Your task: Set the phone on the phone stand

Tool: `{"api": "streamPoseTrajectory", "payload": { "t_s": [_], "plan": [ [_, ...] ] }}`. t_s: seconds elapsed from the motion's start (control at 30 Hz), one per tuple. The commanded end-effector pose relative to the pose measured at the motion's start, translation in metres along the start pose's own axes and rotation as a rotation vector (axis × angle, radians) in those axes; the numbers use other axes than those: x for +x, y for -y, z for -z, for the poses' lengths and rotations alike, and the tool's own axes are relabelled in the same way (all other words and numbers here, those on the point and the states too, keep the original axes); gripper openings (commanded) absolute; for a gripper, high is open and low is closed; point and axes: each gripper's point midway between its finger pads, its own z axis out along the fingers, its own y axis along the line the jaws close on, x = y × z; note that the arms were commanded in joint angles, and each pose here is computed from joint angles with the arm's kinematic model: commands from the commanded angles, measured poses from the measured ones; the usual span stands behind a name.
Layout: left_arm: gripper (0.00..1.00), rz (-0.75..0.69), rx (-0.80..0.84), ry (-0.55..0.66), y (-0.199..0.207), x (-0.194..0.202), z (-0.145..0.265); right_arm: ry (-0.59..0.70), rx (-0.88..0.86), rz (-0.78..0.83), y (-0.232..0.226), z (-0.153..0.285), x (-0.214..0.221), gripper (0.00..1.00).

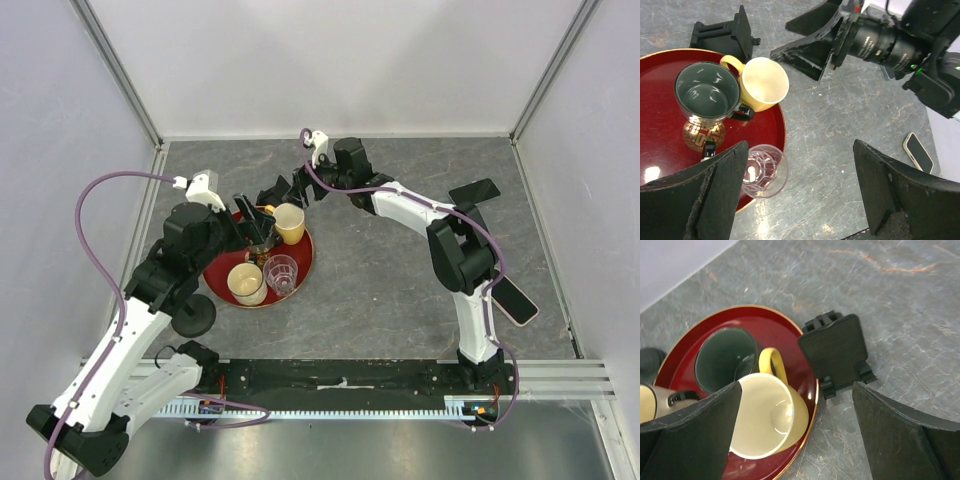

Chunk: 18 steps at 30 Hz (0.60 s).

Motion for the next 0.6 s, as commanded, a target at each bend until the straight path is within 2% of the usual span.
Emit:
{"api": "streamPoseTrajectory", "payload": {
  "t_s": [0.0,0.13,0.3,0.57],
  "plan": [
    [0.91,0.07,0.082,0.057,0.015,-0.008,0.001,0.042,-0.098,0.199,-0.015,-0.003,-0.021,0.98],
    [0.91,0.083,0.109,0.038,0.018,-0.002,-0.003,0.031,-0.051,0.255,-0.014,-0.017,-0.013,0.98],
    [0.91,0.104,0.128,0.007,0.022,0.004,-0.006,0.066,0.009,0.27,-0.008,-0.029,-0.03,0.98],
    [0.91,0.115,0.138,0.006,0.024,0.005,-0.007,0.017,0.096,0.263,0.019,-0.052,-0.023,0.98]
  ]
}}
